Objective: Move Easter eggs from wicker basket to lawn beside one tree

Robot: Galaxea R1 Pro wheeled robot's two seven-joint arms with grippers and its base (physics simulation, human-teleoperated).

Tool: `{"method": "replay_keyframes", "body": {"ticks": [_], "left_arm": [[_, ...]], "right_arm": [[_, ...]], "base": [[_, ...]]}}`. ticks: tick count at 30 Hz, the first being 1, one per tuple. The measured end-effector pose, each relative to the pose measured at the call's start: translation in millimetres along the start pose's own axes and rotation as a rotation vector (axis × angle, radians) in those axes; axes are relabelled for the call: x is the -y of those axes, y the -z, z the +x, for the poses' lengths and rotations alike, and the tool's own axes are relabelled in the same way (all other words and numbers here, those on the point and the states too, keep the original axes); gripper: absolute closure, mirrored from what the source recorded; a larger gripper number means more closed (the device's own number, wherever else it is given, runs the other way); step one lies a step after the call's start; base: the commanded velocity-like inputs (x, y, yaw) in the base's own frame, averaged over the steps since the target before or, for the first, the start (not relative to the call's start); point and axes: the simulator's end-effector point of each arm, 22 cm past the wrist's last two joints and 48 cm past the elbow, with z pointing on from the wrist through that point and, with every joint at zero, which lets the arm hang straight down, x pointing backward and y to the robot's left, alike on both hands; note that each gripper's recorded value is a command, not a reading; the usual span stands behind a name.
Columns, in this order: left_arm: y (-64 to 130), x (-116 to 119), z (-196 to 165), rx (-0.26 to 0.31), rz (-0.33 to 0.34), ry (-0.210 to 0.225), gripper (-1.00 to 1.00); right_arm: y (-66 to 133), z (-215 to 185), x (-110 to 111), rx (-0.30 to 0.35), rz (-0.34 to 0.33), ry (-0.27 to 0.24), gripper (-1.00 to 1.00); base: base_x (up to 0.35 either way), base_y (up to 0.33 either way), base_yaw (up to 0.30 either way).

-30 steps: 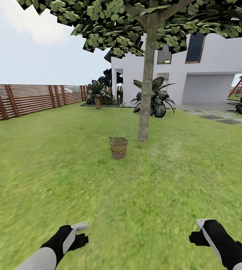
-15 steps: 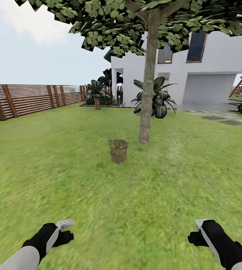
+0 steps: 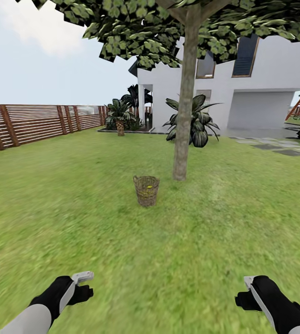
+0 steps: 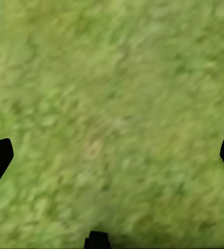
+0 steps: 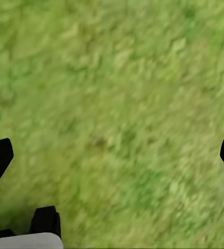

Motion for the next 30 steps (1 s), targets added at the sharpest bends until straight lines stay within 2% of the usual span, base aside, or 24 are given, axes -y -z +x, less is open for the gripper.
{"method": "replay_keyframes", "body": {"ticks": [10,14,17,18,20,21,22,23,25,27,30], "left_arm": [[-0.9,13,3,-0.002,0.016,-0.005,-1.00],[-0.2,5,0,0.002,0.010,0.008,-1.00],[0.9,-38,2,-0.013,-0.011,0.027,-1.00],[2.2,-55,4,-0.021,0.009,0.039,-1.00],[11.4,-84,4,-0.026,0.110,0.068,-1.00],[23.4,-93,1,-0.024,0.217,0.085,-1.00],[28.2,-96,0,-0.023,0.251,0.090,-1.00],[40.1,-103,-3,-0.021,0.319,0.099,-1.00],[43.2,-114,-4,-0.023,0.312,0.104,-1.00],[39.3,-133,-1,-0.029,0.235,0.106,-1.00],[37.1,-154,2,-0.033,0.157,0.111,-1.00]], "right_arm": [[0.5,-1,2,0.002,0.001,-0.002,-1.00],[0.4,-1,1,0.002,0.000,-0.001,-1.00],[0.0,0,-1,0.001,-0.002,0.001,-1.00],[-0.2,0,-2,0.000,-0.002,0.002,-1.00],[-0.5,1,-2,-0.001,-0.003,0.002,-1.00],[-0.7,1,-3,-0.002,-0.003,0.003,-1.00],[-0.7,1,-3,-0.002,-0.003,0.003,-1.00],[-0.8,1,-3,-0.002,-0.003,0.004,-1.00],[-1.0,2,-3,-0.003,-0.003,0.004,-1.00],[-1.3,2,-3,-0.005,-0.003,0.005,-1.00],[-1.4,2,-3,-0.006,-0.003,0.006,-1.00]], "base": [[0.343,0.000,0.000],[0.343,0.047,0.000],[0.343,0.110,0.000],[0.343,0.116,0.000],[0.343,0.084,0.000],[0.343,0.041,0.000],[0.343,0.021,0.000],[0.343,0.013,0.000],[0.343,0.006,0.000],[0.343,0.002,0.000],[0.343,0.001,0.000]]}}
